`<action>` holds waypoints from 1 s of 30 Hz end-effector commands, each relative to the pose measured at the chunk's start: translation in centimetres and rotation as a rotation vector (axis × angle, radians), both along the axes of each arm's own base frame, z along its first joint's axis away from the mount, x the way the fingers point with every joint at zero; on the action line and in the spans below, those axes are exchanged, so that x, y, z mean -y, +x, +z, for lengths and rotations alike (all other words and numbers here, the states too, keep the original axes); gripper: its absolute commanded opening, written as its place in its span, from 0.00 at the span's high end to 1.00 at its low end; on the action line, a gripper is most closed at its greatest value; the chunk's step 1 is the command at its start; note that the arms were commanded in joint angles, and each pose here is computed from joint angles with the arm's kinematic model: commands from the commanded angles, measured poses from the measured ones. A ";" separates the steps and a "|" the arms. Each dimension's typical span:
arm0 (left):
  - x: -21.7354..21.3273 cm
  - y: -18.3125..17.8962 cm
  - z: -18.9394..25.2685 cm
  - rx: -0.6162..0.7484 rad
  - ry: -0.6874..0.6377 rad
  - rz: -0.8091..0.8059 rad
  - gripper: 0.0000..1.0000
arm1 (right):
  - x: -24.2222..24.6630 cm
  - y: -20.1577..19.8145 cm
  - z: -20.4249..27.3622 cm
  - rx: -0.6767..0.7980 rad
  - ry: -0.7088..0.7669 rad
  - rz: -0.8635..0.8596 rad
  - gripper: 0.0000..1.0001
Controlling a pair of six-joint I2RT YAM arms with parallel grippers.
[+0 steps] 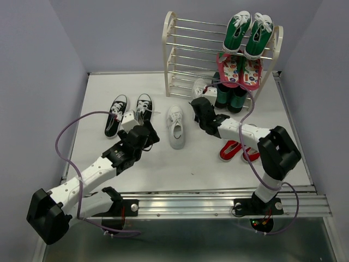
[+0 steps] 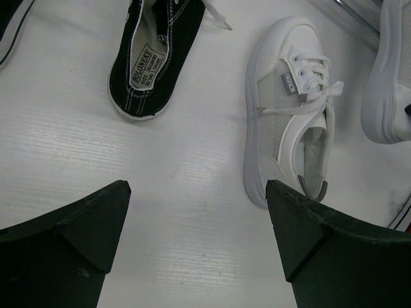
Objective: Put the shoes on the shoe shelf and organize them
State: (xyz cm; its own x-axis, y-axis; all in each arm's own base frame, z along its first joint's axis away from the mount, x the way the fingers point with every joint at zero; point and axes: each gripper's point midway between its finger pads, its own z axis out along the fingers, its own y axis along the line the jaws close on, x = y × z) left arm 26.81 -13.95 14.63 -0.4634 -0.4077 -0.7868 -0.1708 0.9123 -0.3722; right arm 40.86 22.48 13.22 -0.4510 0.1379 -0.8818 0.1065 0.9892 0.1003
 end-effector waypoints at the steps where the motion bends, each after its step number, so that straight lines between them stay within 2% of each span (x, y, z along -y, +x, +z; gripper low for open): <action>1: 0.1 1.5 3.0 0.070 -0.019 0.022 0.01 | -1.1 4.2 4.8 0.142 0.106 -0.009 0.99; 18: 0.3 3.2 2.4 0.032 0.008 0.003 0.01 | -0.5 12.2 4.9 0.204 0.136 -0.088 0.99; 30: 0.3 2.9 1.8 0.022 -0.022 -0.012 0.01 | -0.5 14.4 5.8 0.240 0.122 -0.120 0.99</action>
